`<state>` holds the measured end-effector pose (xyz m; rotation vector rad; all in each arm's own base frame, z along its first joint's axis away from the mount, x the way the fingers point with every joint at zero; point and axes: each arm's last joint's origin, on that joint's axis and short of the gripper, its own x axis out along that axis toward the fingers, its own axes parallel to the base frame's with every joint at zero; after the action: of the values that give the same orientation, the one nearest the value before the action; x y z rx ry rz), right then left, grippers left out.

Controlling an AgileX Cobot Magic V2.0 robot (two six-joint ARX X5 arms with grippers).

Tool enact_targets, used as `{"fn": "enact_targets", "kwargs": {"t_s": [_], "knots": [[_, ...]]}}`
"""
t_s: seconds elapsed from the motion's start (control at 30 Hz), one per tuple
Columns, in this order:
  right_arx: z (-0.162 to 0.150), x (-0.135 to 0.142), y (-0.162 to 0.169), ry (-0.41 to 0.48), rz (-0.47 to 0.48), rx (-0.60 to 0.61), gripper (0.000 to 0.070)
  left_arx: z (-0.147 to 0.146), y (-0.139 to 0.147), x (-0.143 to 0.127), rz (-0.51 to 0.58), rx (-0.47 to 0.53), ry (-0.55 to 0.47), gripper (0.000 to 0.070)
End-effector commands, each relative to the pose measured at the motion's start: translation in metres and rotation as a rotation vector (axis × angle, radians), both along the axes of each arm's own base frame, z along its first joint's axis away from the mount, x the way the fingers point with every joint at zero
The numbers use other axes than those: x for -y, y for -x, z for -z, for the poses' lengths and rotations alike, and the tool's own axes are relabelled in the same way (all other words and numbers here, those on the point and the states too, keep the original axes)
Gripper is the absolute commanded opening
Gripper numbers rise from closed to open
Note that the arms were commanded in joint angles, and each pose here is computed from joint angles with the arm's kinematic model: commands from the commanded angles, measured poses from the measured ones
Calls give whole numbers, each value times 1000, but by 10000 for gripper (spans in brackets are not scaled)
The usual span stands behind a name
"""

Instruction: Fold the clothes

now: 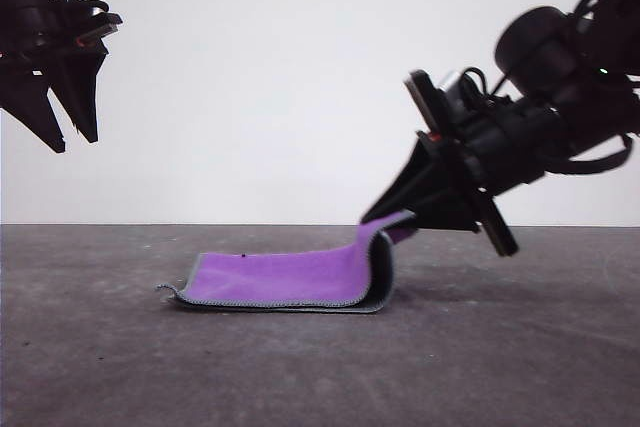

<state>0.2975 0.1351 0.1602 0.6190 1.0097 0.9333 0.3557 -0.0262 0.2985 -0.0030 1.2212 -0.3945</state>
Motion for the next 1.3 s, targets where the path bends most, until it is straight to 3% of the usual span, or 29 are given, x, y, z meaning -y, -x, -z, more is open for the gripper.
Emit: {"fn": "enact_targets", "kwargs": {"t_s": [0.0, 0.33, 0.8, 1.0, 1.03, 1.13, 1.2, 1.27], "knots": [[-2, -13, -2, -8, -24, 11, 2, -1, -5, 1, 0, 10, 0, 244], [-17, -48, -2, 7, -61, 79, 2, -1, -5, 1, 0, 10, 0, 244], [6, -84, -21, 13, -121, 22, 2, -1, -5, 1, 0, 10, 0, 244], [6, -87, -22, 14, -122, 26, 6, -1, -5, 1, 1, 12, 0, 244], [6, -87, -22, 10, -128, 24, 18, -1, -5, 1, 1, 13, 0, 244], [6, -86, -22, 10, -126, 24, 269, -1, -5, 1, 0, 16, 0, 244], [6, -87, -22, 10, -127, 24, 397, -1, -5, 1, 1, 16, 0, 244], [6, -87, -22, 8, -129, 23, 408, -1, -5, 1, 1, 17, 0, 244]]}}
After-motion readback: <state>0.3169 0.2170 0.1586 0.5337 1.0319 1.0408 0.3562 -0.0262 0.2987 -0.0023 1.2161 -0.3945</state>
